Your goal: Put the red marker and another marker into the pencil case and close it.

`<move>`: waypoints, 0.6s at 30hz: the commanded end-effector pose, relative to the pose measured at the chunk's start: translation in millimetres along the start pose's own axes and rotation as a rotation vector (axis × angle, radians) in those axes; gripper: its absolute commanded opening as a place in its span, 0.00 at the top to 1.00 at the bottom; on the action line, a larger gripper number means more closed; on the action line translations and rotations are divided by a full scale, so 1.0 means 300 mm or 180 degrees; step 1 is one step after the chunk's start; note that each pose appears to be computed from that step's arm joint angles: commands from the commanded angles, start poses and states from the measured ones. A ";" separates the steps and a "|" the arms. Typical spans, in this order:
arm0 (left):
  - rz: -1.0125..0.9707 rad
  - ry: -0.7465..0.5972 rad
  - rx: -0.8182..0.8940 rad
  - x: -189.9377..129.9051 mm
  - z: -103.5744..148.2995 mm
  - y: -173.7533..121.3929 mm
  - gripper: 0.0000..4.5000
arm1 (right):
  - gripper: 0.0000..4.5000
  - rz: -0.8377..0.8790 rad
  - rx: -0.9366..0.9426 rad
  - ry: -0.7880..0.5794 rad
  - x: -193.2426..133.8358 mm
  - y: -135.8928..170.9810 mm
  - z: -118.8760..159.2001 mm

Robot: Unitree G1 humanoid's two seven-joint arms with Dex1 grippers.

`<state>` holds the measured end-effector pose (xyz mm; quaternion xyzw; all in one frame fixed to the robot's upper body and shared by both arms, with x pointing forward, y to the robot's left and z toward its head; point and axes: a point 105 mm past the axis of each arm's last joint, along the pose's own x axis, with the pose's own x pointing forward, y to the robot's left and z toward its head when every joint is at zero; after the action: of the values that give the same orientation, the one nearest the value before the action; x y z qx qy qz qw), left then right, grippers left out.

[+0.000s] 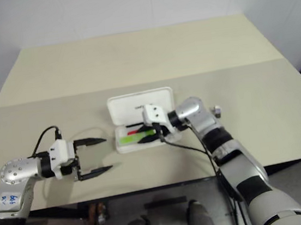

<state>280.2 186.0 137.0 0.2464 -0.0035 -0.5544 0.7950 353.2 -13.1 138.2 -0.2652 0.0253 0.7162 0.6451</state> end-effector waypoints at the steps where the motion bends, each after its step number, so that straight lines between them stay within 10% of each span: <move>1: 0.0020 -0.0079 0.0080 0.003 0.028 0.011 0.00 | 0.58 0.0026 -0.0145 -0.0157 -0.013 -0.013 0.061; 9: 0.0016 -0.0100 0.0082 0.010 0.029 0.013 0.00 | 0.00 -0.0001 -0.0196 -0.0358 -0.010 -0.010 0.102; 18: -0.0019 -0.0139 0.0092 0.031 0.034 0.016 0.00 | 0.00 -0.0049 -0.0213 -0.1013 -0.111 0.031 0.267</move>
<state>283.9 175.8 139.3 0.2429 -0.0156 -0.5638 0.7892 326.9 -7.0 198.6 -0.1926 -0.0761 0.7413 0.6384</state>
